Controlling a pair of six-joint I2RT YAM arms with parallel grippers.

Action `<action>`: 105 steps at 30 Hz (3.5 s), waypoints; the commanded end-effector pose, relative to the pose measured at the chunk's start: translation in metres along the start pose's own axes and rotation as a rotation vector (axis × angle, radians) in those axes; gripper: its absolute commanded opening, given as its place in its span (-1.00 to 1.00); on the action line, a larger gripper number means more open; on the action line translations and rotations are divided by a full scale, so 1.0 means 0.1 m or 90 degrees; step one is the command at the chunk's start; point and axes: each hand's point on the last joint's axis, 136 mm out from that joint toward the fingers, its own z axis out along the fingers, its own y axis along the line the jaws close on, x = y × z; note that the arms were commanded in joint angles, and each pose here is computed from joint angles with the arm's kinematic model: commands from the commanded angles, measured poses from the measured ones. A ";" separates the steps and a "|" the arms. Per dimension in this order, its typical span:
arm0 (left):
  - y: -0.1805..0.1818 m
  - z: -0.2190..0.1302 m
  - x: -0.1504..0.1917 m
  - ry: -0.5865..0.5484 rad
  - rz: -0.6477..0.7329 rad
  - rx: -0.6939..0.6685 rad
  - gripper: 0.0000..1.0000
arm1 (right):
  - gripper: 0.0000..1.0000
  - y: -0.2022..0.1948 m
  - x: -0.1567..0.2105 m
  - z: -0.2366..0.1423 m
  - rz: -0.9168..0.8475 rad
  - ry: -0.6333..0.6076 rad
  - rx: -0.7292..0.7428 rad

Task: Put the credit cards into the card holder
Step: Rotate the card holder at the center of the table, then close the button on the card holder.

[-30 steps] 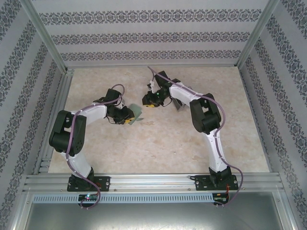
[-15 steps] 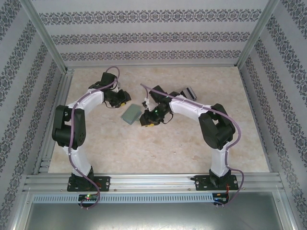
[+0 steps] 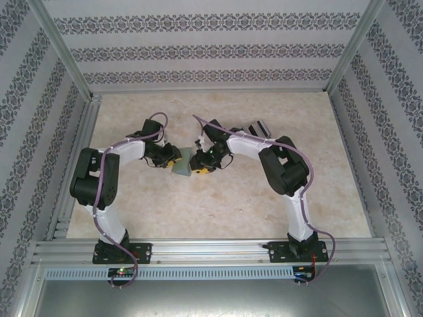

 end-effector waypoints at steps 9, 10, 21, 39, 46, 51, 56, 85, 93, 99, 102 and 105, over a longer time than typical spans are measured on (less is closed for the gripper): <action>-0.18 0.08 0.38 0.030 -0.022 -0.019 -0.26 | -0.25 -0.43 -0.35 -0.78 0.005 -0.075 0.094; -0.21 0.06 0.35 0.023 -0.022 -0.016 -0.25 | -0.25 -0.44 -0.33 -0.82 0.003 -0.073 0.102; -0.33 -0.17 0.07 -0.073 -0.014 -0.036 -0.23 | -0.27 -0.24 -0.10 -0.68 -0.021 -0.010 0.146; -0.25 -0.07 0.10 -0.059 -0.013 -0.043 -0.23 | -0.42 -0.33 -0.16 -0.62 -0.010 -0.009 0.164; -0.23 -0.07 0.12 -0.058 -0.014 -0.045 -0.23 | -0.43 -0.37 -0.18 -0.57 -0.004 -0.008 0.165; -0.20 -0.04 0.14 -0.054 -0.017 -0.046 -0.23 | -0.44 -0.37 -0.19 -0.50 -0.001 -0.008 0.160; -0.19 -0.03 0.15 -0.054 -0.019 -0.046 -0.23 | -0.54 -0.40 -0.20 -0.50 -0.002 -0.009 0.168; -0.26 0.21 0.25 -0.035 0.020 -0.060 -0.26 | -0.87 -0.08 -0.26 -0.70 -0.122 -0.042 0.129; -0.32 0.31 0.35 -0.021 0.035 -0.076 -0.26 | -0.87 0.06 -0.29 -0.75 -0.164 -0.038 0.112; -0.33 0.41 0.40 -0.016 0.034 -0.080 -0.26 | -0.88 0.11 -0.20 -0.65 -0.163 -0.008 0.071; -0.34 0.42 0.39 -0.019 0.033 -0.081 -0.26 | -0.88 0.11 -0.13 -0.54 -0.157 0.015 0.052; -0.35 0.43 0.38 -0.021 0.033 -0.079 -0.26 | -0.89 0.11 -0.09 -0.46 -0.151 0.028 0.037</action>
